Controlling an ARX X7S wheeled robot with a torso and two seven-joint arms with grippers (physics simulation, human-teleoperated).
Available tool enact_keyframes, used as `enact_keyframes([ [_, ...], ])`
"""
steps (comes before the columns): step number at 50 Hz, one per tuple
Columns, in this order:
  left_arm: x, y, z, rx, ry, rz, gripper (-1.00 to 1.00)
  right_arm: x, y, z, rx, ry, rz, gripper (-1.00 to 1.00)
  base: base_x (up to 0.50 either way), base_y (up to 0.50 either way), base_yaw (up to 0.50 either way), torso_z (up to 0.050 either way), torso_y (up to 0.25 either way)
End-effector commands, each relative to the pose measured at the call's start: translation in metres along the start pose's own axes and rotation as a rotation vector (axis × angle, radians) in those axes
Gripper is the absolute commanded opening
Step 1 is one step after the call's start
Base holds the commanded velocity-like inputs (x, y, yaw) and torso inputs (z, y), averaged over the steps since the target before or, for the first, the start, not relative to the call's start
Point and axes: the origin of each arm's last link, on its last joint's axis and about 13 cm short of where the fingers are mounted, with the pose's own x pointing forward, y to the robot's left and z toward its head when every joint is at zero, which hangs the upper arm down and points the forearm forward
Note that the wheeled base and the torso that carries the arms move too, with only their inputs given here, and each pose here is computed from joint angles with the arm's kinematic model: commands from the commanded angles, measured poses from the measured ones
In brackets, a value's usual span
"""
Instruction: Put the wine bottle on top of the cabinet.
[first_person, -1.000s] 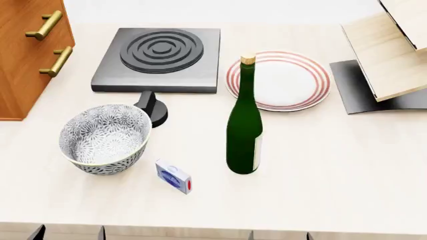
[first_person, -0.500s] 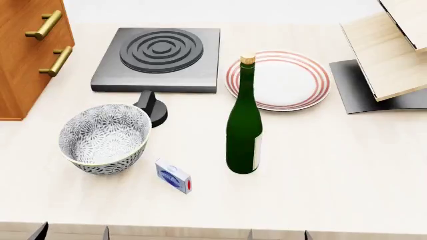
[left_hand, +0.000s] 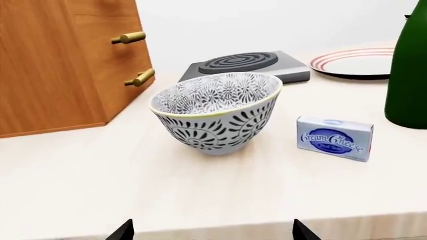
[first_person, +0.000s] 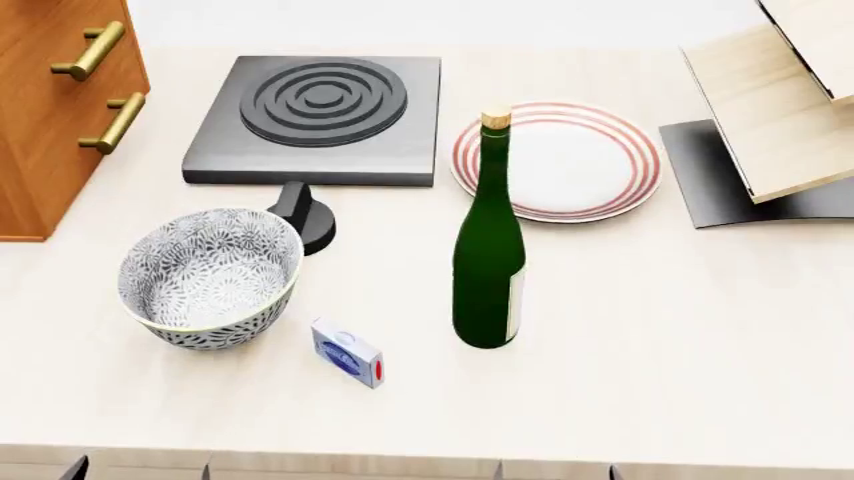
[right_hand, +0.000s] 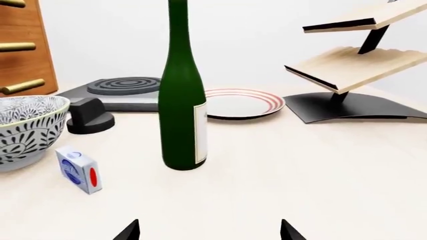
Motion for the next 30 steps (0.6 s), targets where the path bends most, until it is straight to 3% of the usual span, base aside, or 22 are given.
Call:
enact_keyframes([
  [1, -0.003, -0.002, 0.002, -0.05, -0.037, -0.024, 1.0, -0.001, 0.001, 0.001, 0.006, -0.001, 0.002, 1.0, 0.0, 0.0, 0.0, 0.0, 0.0],
  [4, -0.004, -0.004, 0.005, -0.017, -0.051, -0.025, 1.0, -0.001, 0.0, 0.006, 0.008, -0.009, -0.011, 1.0, 0.0, 0.0, 0.0, 0.0, 0.0],
  [30, -0.02, 0.01, 0.09, -0.032, -0.277, -0.001, 1.0, -0.009, 0.001, 0.079, 0.033, -0.196, -0.013, 1.0, 0.0, 0.0, 0.0, 0.0, 0.0],
])
